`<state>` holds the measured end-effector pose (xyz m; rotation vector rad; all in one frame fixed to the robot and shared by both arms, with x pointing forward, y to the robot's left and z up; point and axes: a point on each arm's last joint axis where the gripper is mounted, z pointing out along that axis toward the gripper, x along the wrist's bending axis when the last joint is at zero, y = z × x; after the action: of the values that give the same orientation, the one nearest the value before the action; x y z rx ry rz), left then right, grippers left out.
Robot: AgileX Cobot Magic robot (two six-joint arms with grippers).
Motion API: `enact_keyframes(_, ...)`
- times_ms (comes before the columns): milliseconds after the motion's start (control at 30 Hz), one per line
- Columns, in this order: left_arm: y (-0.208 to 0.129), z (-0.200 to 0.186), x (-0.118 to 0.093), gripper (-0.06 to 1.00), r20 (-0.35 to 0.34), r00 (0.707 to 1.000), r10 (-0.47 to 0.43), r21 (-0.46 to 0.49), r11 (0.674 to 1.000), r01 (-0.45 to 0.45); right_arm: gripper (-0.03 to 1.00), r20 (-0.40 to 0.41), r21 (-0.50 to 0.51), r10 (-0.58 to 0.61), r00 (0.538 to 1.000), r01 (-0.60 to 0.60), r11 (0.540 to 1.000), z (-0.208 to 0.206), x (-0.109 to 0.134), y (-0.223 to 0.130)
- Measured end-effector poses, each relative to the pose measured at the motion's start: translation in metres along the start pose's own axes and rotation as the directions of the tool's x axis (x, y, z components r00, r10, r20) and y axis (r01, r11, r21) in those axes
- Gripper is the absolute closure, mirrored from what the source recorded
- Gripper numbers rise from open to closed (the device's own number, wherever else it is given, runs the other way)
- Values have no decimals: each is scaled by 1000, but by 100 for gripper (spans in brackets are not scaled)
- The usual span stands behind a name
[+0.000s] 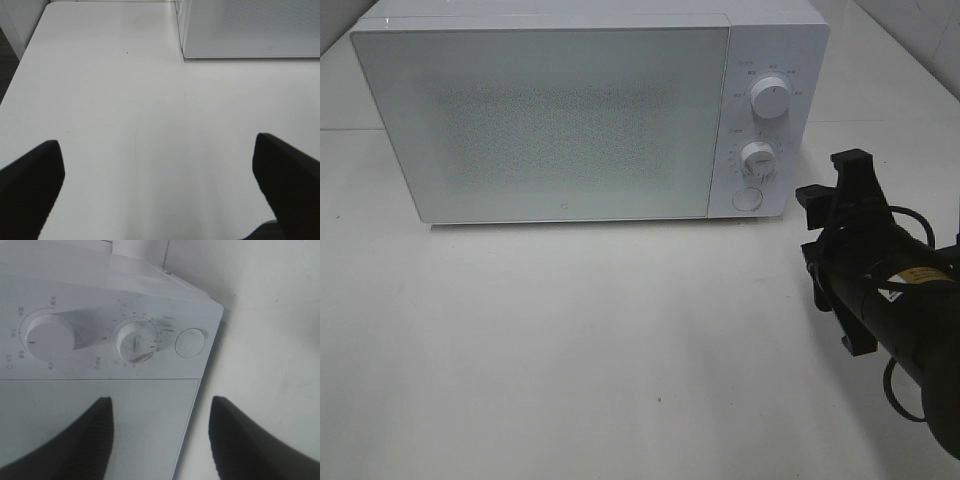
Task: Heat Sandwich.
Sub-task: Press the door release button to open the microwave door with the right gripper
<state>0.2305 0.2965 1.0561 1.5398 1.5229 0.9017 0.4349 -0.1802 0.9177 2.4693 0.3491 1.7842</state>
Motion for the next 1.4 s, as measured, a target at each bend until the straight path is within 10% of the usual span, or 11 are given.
enact_keyframes(467, 0, 0, 0, -2, 0, 1000, 0, 0, 1000, 0, 95, 7, 7, 173, 985, -173, 985, 0, -1, -1)
enact_keyframes(1400, 0, 0, 0, -2, 0, 1000, 0, 0, 1000, 0, 96, 41, 27, 192, 981, -193, 981, 47, -11, -21)
